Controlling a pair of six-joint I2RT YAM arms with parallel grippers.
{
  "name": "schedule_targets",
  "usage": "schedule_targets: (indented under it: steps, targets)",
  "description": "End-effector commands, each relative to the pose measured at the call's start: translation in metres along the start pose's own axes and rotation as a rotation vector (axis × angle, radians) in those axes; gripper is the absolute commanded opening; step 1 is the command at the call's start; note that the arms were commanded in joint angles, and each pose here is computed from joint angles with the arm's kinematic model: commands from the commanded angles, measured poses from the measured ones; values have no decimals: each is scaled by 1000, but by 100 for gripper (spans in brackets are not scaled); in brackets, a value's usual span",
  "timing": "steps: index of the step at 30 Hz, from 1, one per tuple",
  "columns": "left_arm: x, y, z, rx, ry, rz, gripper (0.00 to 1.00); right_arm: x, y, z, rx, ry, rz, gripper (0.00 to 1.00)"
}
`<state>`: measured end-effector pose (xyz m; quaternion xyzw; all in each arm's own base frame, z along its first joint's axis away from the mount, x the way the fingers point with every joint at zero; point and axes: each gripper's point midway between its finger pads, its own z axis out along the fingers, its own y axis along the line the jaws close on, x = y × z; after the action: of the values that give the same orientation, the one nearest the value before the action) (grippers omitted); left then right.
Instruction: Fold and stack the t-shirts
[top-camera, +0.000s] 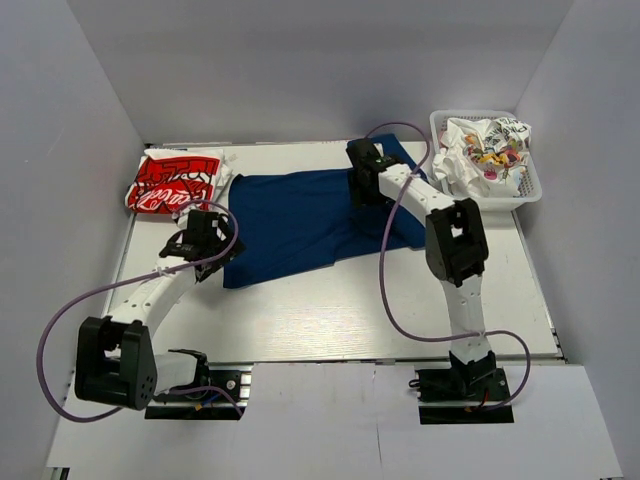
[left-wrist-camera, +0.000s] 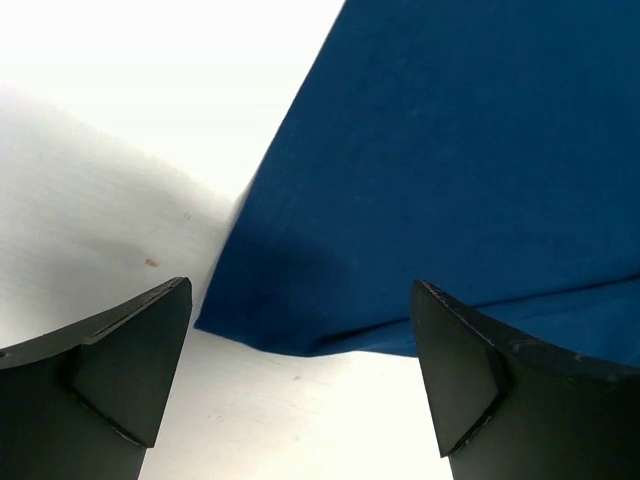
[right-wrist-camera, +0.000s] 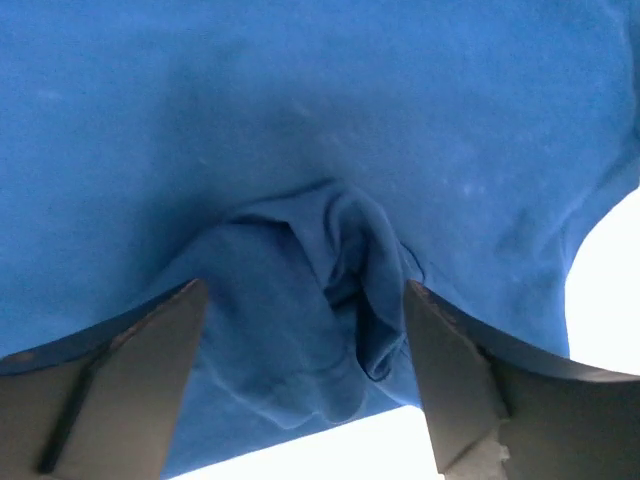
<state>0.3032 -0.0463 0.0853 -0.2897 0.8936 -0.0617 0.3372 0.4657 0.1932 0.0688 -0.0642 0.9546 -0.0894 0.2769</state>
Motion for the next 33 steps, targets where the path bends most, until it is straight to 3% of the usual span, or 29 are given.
schedule_targets:
  steps: [1,6,12,19,23,26,30,31,32,33]
  targets:
    - [3,6,1,-42,26,-11,100,-33,-9,-60,-102,-134,10,87]
    - [11,15,5,-83,41,-35,100,11,-13,-80,-236,-203,64,88]
    - [23,38,10,-167,40,-95,100,65,-21,-69,-252,-116,122,88]
    - [42,41,19,-162,89,-132,100,57,-11,-65,-339,-156,188,86]
    - [55,36,31,-131,133,-145,90,40,-4,-56,-375,-195,177,83]
    - [67,39,39,-153,181,-138,77,45,-1,-43,-368,-157,170,81]
    - [72,37,48,-146,211,-120,42,46,-2,-27,-332,-141,182,69]
    - [75,37,48,-146,224,-119,14,42,-2,-25,-331,-154,186,62]
    - [70,33,49,-136,215,-122,0,42,-2,-26,-338,-154,186,39]
    - [68,31,51,-135,215,-111,0,37,0,-28,-355,-167,188,29]
